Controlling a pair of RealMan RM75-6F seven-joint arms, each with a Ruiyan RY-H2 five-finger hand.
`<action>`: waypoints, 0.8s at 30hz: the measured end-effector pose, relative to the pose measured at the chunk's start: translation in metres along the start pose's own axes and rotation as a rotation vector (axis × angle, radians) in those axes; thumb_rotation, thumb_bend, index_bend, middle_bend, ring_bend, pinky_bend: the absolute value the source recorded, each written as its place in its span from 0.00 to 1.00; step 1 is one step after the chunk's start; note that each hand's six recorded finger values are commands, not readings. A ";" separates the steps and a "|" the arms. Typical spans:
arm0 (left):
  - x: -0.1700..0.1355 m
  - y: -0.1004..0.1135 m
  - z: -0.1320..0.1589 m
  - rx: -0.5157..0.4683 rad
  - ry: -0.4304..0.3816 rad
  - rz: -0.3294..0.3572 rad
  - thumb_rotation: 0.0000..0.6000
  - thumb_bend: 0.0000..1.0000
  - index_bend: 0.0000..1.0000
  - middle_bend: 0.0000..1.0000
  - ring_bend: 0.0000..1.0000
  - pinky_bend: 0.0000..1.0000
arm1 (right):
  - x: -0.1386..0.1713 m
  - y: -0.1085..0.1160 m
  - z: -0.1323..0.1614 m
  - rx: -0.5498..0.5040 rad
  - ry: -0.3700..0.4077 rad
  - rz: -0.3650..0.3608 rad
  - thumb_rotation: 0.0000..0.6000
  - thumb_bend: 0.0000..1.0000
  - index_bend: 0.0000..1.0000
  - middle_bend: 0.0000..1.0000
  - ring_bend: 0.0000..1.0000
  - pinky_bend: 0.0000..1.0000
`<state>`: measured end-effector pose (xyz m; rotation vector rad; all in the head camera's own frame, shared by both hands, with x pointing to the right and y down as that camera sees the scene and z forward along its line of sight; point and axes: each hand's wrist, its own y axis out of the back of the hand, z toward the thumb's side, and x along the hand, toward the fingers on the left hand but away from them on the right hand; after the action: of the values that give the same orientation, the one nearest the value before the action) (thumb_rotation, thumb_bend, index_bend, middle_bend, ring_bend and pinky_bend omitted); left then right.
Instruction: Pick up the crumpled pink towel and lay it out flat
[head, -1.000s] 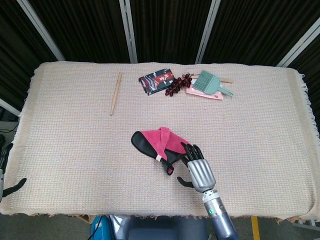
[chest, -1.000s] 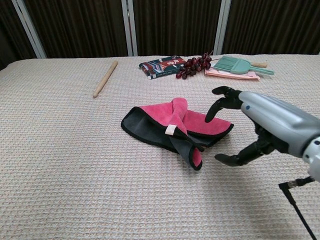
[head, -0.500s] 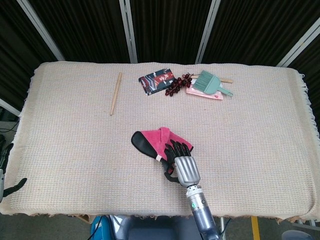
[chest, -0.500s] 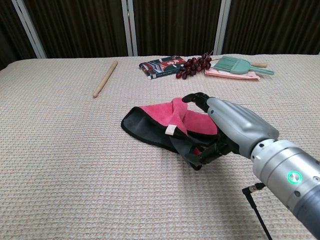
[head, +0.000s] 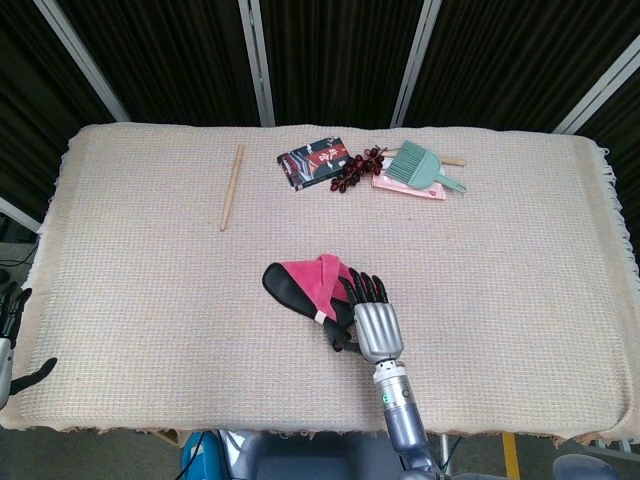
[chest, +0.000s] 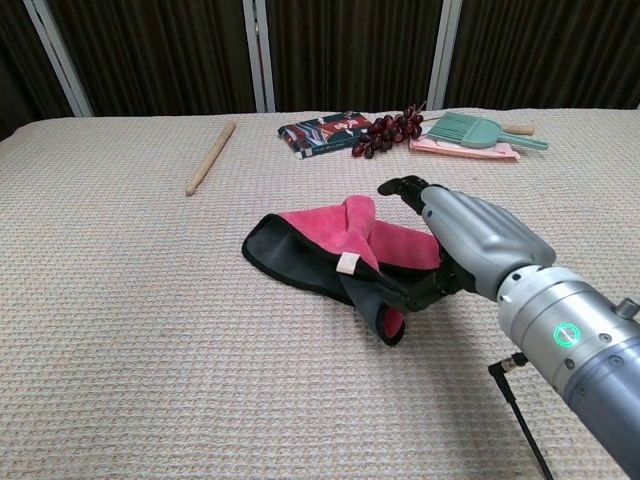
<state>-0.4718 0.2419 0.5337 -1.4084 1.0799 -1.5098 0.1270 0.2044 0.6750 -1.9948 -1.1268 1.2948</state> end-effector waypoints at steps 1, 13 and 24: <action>0.000 0.000 0.000 0.000 -0.001 0.000 1.00 0.00 0.00 0.00 0.00 0.00 | 0.000 0.000 -0.002 0.001 -0.004 0.001 1.00 0.25 0.10 0.05 0.00 0.00; -0.002 0.001 0.003 -0.003 -0.011 0.003 1.00 0.00 0.00 0.00 0.00 0.00 | -0.002 0.010 -0.012 0.037 -0.026 -0.049 1.00 0.35 0.15 0.05 0.00 0.00; -0.004 0.002 0.005 -0.013 -0.015 0.007 1.00 0.00 0.00 0.00 0.00 0.00 | 0.003 0.002 -0.021 0.041 -0.050 -0.024 1.00 0.38 0.34 0.05 0.00 0.00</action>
<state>-0.4661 0.2444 0.5302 -1.4213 1.0865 -1.4870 0.1477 0.2065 0.6811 -1.9238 -1.1346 1.3517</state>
